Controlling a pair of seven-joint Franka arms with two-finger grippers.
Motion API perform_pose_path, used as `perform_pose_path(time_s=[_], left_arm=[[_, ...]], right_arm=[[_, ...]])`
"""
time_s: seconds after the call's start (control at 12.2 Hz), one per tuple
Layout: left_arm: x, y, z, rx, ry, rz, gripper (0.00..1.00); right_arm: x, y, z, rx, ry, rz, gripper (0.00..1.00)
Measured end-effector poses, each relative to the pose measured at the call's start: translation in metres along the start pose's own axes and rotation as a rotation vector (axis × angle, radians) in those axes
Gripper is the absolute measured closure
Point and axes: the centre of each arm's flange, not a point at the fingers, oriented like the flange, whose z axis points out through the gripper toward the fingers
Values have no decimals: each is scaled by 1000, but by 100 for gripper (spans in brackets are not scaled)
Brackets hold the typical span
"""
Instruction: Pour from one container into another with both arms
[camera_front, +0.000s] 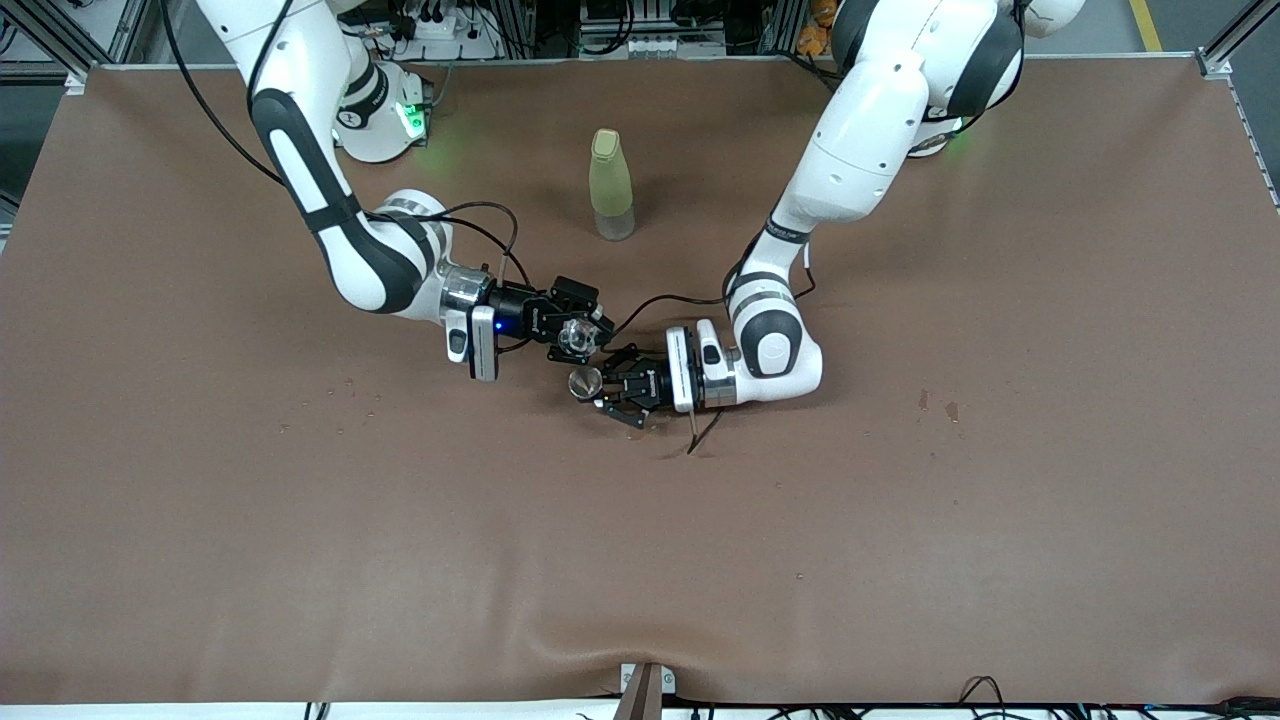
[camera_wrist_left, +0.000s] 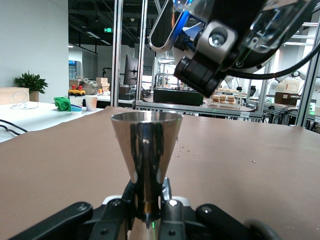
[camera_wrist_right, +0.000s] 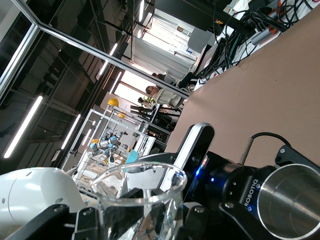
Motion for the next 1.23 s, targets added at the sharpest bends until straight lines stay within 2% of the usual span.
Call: perform_pose_path(time_s=[0.9,1.23], left_arm=[[0,2,-1,-1,0,-3,79],[-1,9,-3,-36,11,-9,79]], right_arm=[[-8,-11,13,26,-22,170,83],[-8,-11,13,25,-22,232,83]])
